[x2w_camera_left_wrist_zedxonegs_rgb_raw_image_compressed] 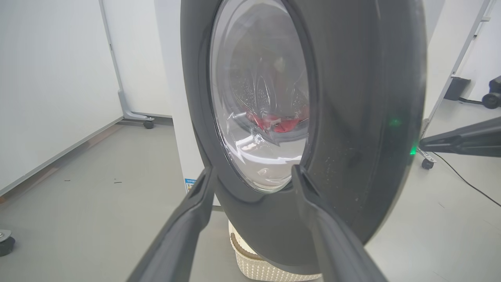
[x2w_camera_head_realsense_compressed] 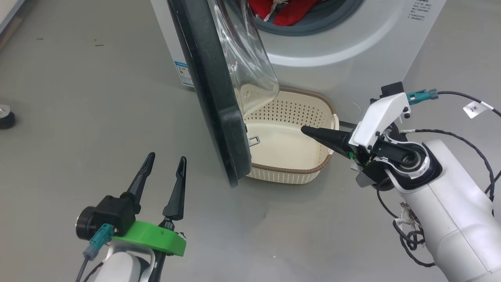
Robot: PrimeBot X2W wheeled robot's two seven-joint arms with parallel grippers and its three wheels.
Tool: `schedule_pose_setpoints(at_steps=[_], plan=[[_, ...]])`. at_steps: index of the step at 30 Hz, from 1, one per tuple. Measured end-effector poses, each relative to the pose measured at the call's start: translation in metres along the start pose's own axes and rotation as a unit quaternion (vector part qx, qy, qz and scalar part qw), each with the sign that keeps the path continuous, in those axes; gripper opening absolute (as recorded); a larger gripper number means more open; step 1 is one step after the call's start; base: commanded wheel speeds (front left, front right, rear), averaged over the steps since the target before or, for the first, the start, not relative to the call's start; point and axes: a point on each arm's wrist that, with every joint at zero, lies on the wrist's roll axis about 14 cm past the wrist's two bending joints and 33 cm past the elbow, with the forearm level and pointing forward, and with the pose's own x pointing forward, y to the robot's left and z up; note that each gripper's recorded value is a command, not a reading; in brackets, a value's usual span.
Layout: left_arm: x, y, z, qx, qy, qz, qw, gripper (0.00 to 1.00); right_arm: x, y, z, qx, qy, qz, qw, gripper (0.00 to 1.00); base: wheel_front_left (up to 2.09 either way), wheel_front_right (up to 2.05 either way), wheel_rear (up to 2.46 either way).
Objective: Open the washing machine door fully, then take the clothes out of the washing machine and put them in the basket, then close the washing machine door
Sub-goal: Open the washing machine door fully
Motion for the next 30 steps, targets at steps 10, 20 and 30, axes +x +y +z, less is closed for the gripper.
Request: schedule_pose_setpoints(at_steps=[10,20,30], plan=[[-0.003,0.0,0.004,0.007,-0.009,-0.002,1.0,1.0,-0.056,-0.04,0.021,-0.155,-0.113,-0.104,0.976,0.0,0.0,0.0,0.0],[-0.001,-0.012,0.004,0.007,-0.011,-0.023,1.0,1.0,-0.117,-0.041,0.048,-0.328,-0.26,-0.162,0.894,0.0,0.0,0.0,0.0],[0.001,-0.02,0.003,0.004,-0.012,-0.037,0.999,1.0,-0.159,-0.051,0.043,-0.375,-0.353,-0.197,0.834,0.0,0.0,0.0,0.0]])
